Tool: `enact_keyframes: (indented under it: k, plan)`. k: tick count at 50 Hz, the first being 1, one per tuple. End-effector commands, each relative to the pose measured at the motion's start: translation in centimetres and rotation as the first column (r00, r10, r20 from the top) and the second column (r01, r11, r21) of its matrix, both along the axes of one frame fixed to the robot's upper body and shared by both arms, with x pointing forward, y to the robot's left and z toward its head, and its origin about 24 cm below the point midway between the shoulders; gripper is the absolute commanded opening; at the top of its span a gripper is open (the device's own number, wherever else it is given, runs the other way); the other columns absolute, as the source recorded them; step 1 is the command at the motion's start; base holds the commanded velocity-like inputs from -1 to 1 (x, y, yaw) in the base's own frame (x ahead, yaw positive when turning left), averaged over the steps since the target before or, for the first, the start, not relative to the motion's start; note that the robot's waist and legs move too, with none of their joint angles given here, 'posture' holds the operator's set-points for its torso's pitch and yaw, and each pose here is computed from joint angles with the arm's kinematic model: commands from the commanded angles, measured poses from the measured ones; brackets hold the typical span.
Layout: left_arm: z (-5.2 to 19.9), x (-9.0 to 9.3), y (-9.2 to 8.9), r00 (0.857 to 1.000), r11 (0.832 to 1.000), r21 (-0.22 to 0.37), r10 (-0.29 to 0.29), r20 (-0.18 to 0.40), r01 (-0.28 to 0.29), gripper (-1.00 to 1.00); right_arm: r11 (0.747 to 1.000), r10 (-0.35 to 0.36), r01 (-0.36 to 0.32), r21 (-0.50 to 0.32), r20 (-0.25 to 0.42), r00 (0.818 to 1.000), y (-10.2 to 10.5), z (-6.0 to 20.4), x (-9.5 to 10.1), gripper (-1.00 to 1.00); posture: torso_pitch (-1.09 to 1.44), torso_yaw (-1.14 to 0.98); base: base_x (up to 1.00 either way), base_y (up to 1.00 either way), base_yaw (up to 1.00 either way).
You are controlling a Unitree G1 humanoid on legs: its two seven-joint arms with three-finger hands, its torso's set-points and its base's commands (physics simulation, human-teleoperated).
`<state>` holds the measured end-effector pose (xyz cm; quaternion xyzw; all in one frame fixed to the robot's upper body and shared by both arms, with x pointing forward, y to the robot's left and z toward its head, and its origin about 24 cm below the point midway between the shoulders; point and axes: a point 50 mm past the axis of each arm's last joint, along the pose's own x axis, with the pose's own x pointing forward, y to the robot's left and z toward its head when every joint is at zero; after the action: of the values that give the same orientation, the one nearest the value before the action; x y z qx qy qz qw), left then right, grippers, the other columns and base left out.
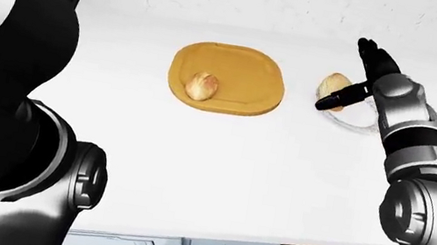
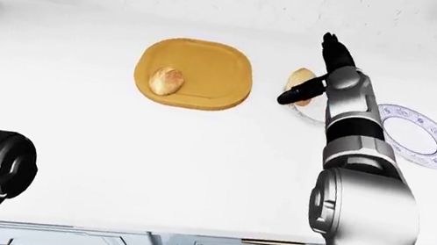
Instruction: Place all breads on the cutting board.
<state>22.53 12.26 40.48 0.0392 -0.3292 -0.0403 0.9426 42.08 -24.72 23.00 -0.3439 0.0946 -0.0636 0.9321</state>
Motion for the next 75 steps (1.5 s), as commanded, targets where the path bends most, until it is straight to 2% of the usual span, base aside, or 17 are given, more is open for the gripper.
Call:
enact_keyframes:
  k: [1,37,39,40,47,52,60,75]
  plan:
    - [0.9,-0.7,0.2,0.998,1.000,-0.018,0.002,0.056,-0.001,1.00,1.000,0.015,-0.012,-0.025,0.110,0.994,0.4,3.1,0.1,1.00,0.00,0.00,0.00,0.00,0.00]
    - [0.8,-0.7,0.0,0.999,1.000,-0.010,-0.002,0.055,0.003,1.00,0.998,-0.016,0.021,-0.060,0.077,0.997,-0.3,1.5,0.0,1.00,0.00,0.00,0.00,0.00,0.00]
    - [0.8,-0.7,0.0,0.998,1.000,-0.010,-0.001,0.055,0.002,1.00,0.998,-0.016,0.021,-0.058,0.076,0.997,-0.3,1.4,0.0,0.95,0.00,0.00,0.00,0.00,0.00]
    - [0.8,-0.7,0.0,0.998,1.000,-0.010,-0.002,0.055,0.002,1.00,0.998,-0.015,0.020,-0.061,0.074,0.997,-0.2,1.3,0.0,0.84,0.00,0.00,0.00,0.00,0.00]
    - [0.8,-0.6,0.0,0.998,1.000,-0.008,-0.003,0.055,0.003,1.00,0.998,-0.016,0.020,-0.059,0.071,0.997,-0.3,1.0,0.0,0.79,0.00,0.00,0.00,0.00,0.00]
    - [0.8,-0.6,-0.1,0.998,1.000,-0.008,-0.003,0.055,0.003,1.00,0.998,-0.015,0.019,-0.061,0.068,0.998,-0.3,1.0,0.0,0.63,0.00,0.00,0.00,0.00,0.00]
    - [0.8,-0.6,0.0,0.998,1.000,-0.008,-0.002,0.055,0.003,1.00,0.998,-0.015,0.020,-0.063,0.066,0.998,-0.3,0.8,-0.1,0.63,0.00,0.00,0.00,0.00,0.00]
    - [0.8,-0.6,-0.1,0.999,1.000,-0.006,-0.003,0.054,0.003,1.00,0.996,-0.067,0.072,-0.043,0.105,0.992,-0.8,0.8,-0.2,0.64,0.00,0.00,0.00,0.00,0.00]
